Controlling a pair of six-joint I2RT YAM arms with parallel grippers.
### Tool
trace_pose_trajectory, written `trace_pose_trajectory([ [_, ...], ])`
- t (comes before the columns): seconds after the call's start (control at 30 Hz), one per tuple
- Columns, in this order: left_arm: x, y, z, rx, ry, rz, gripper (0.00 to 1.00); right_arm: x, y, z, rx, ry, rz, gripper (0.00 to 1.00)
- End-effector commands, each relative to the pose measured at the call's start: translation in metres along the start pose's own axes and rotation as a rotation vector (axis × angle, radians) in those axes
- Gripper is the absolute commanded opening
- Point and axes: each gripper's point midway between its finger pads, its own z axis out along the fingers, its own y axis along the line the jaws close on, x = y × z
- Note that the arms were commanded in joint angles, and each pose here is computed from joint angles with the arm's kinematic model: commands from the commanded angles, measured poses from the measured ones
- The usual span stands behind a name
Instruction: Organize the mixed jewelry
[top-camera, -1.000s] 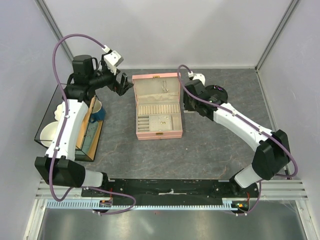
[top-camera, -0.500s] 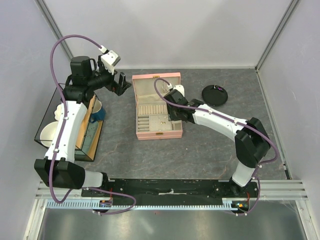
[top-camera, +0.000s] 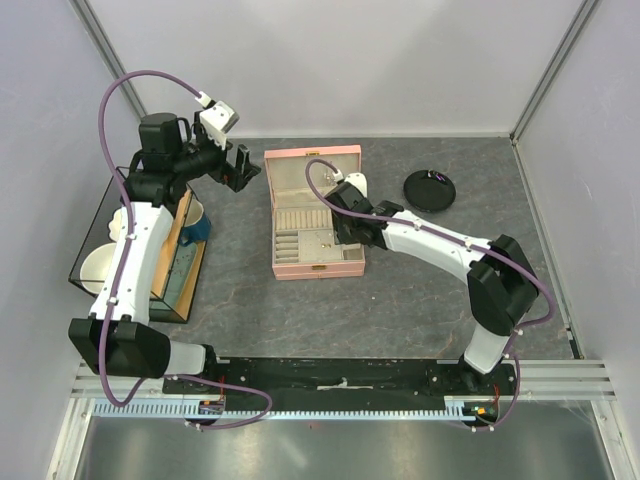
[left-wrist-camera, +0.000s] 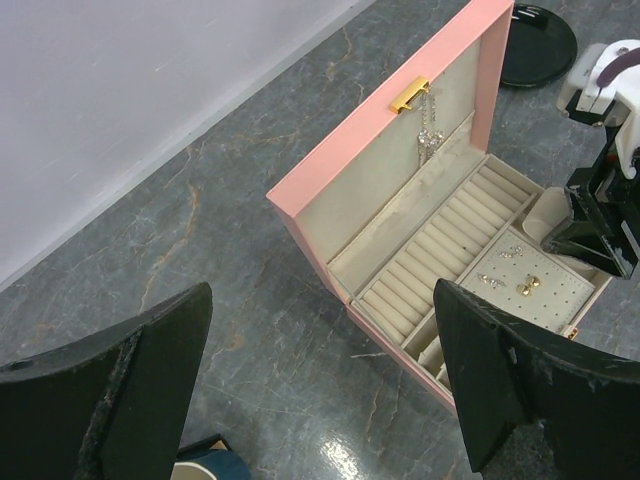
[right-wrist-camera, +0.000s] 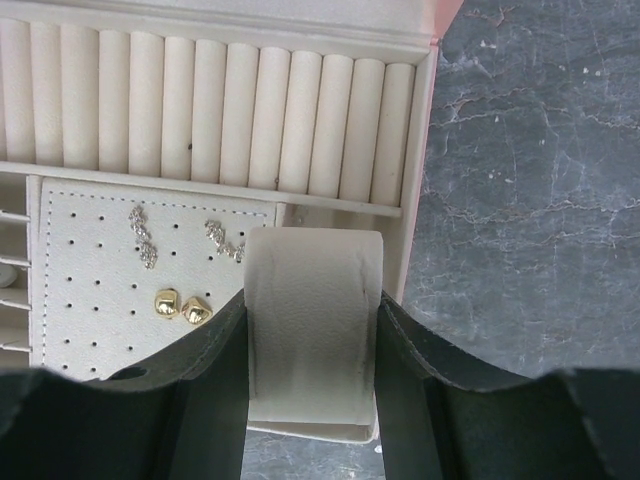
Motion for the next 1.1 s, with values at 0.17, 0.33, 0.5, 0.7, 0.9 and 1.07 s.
trace_pose_trajectory([
  [0.17, -0.019, -0.004, -0.014, -0.006, -0.066, 0.02, 0.99, 0.009, -0.002, 0.003, 0.041, -0.01, 0.011, 0.25],
  [0.33, -0.019, -0.005, -0.015, -0.002, -0.068, 0.02, 0.99, 0.012, -0.004, 0.003, 0.05, -0.005, 0.011, 0.25],
  [0.5, -0.02, -0.005, -0.017, -0.003, -0.071, 0.022, 0.99, 0.014, -0.007, 0.003, 0.064, -0.005, 0.007, 0.25],
  [0.7, -0.019, -0.006, -0.017, 0.003, -0.072, 0.021, 0.99, 0.022, -0.007, 0.008, 0.076, 0.02, -0.009, 0.32],
  [0.9, -0.021, -0.006, -0.019, 0.003, -0.078, 0.031, 0.99, 0.028, -0.009, 0.009, 0.087, 0.03, -0.011, 0.47],
  [1.07, -0.021, -0.007, -0.019, 0.007, -0.08, 0.029, 0.99, 0.029, -0.01, 0.008, 0.091, 0.035, -0.015, 0.59],
])
